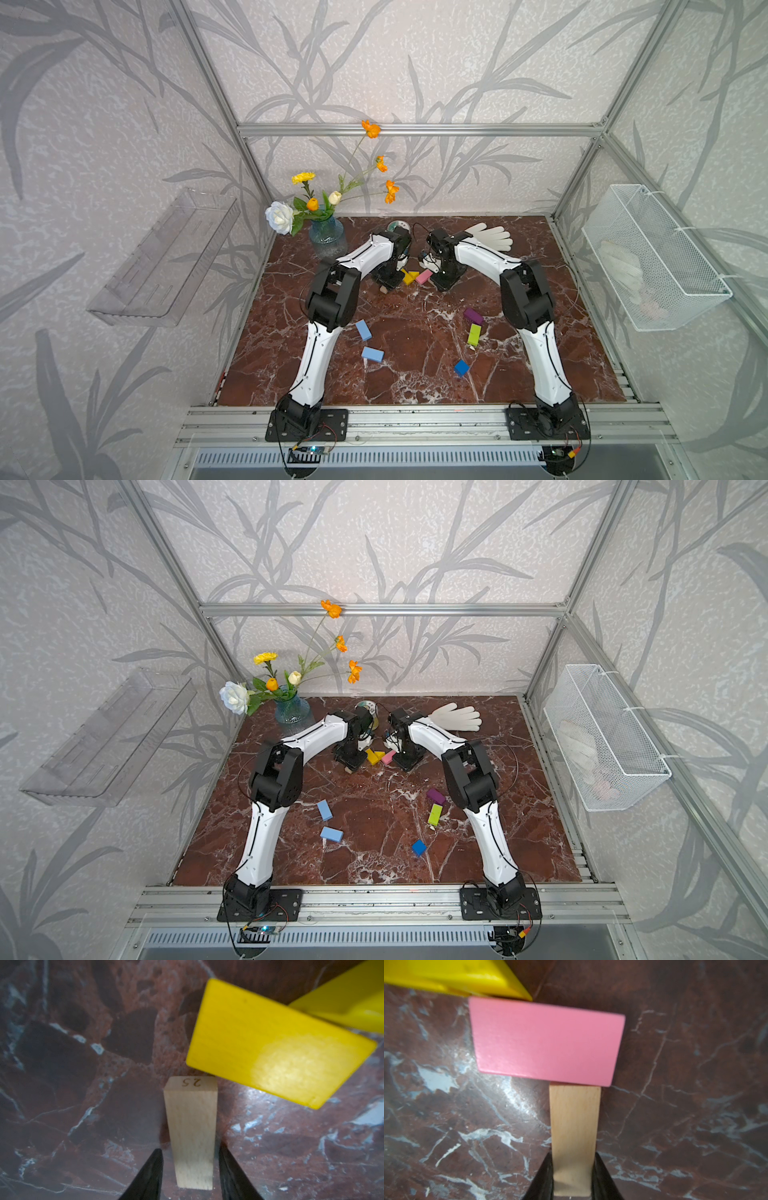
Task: Assemble a heart with building blocks
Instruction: Assemble the building block at the center of the board.
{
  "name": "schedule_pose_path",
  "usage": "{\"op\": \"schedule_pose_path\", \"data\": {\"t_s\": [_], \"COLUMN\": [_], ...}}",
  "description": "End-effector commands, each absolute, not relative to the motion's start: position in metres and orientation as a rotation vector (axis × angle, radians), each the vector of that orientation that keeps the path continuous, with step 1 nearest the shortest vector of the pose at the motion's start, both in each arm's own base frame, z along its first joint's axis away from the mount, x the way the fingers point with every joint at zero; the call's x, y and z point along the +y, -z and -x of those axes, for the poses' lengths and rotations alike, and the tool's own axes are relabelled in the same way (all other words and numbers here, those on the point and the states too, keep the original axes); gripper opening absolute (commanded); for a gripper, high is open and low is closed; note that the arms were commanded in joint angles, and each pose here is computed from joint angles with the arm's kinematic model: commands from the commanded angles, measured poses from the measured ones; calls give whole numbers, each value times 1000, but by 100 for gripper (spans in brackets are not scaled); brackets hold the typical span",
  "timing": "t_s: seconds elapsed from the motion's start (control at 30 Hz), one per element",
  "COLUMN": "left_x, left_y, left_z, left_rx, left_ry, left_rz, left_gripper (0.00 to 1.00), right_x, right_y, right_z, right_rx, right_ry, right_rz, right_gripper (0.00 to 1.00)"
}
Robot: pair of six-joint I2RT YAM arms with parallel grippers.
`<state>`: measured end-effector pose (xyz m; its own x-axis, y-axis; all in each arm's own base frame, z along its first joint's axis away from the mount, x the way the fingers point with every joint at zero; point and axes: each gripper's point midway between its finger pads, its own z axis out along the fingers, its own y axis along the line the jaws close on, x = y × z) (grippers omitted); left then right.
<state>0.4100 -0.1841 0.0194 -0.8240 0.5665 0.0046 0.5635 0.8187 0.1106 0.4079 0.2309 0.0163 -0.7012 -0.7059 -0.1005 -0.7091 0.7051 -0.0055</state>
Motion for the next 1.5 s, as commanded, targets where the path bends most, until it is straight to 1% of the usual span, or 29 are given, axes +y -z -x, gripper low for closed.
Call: {"op": "schedule_pose_path", "data": {"t_s": [0.0, 0.07, 0.3, 1.47], "left_x": [-173, -172, -168, -166], "left_y": [-14, -14, -16, -17], "left_z": [-403, -404, -407, -420], "left_rx": [2990, 2991, 2982, 2958], "left_ry": [-231, -231, -247, -280], "left_rz": [-938, -933, -920, -887], "left_gripper": [45, 44, 41, 42], "right_x": [218, 216, 216, 220], "right_y": [0, 0, -1, 6], "right_z": [-410, -410, -412, -413], "right_rx": [2863, 2867, 2863, 2872], "right_ry": [20, 21, 9, -15], "right_rz": [1156, 1152, 1143, 1153], "right_gripper": [29, 26, 25, 26]}}
